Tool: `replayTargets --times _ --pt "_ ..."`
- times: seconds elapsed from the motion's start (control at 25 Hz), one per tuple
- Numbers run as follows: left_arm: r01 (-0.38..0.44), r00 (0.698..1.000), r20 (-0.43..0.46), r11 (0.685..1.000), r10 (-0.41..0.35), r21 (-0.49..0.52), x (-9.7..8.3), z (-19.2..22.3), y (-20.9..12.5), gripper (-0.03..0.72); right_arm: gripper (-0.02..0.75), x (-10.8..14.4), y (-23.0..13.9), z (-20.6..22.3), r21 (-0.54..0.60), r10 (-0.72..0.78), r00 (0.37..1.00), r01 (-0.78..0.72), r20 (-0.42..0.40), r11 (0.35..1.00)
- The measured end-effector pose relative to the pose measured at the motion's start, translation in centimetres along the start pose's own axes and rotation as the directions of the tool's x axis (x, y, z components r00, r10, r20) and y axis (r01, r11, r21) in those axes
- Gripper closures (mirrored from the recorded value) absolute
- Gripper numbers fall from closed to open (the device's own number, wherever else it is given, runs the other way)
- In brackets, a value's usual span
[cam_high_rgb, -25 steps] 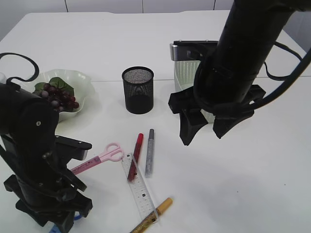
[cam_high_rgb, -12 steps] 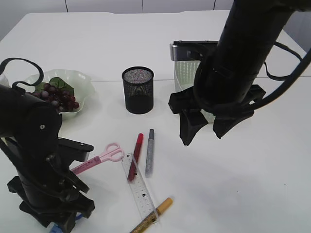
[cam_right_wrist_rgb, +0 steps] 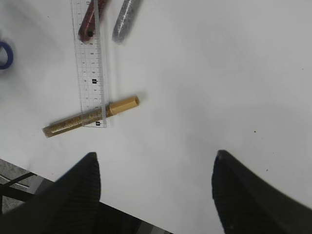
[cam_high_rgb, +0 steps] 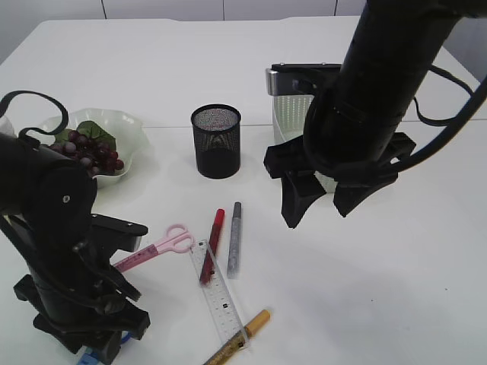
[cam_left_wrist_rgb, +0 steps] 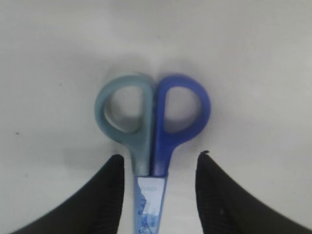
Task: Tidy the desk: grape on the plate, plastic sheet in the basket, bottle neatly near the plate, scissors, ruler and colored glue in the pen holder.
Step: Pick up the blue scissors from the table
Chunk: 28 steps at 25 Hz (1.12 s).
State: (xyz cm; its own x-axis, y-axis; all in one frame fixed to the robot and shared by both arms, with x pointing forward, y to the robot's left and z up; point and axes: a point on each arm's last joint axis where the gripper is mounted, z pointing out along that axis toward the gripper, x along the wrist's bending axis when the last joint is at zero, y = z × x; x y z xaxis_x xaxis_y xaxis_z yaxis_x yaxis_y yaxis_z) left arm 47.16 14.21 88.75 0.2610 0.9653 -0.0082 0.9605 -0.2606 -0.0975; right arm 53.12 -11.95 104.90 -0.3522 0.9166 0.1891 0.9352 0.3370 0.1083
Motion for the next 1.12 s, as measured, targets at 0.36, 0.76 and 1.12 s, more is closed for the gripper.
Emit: replayTargets --times 0.36,0.76,1.12 --pt "-0.031 1.000 0.001 1.000 0.031 0.002 -1.0 0.0 -0.4 0.356 0.214 0.0 0.0 0.0 0.002 0.000 1.000 0.000 0.000 1.000" --pt "-0.040 0.999 -0.006 0.999 0.040 0.030 -1.0 0.0 -0.6 0.356 0.214 0.0 0.0 0.0 0.002 -0.001 1.000 0.001 0.002 1.000" --pt "-0.129 0.991 -0.012 0.991 0.130 0.045 -0.9 0.0 -0.8 0.356 0.214 0.0 0.0 0.0 0.002 -0.001 1.000 0.001 0.002 1.000"
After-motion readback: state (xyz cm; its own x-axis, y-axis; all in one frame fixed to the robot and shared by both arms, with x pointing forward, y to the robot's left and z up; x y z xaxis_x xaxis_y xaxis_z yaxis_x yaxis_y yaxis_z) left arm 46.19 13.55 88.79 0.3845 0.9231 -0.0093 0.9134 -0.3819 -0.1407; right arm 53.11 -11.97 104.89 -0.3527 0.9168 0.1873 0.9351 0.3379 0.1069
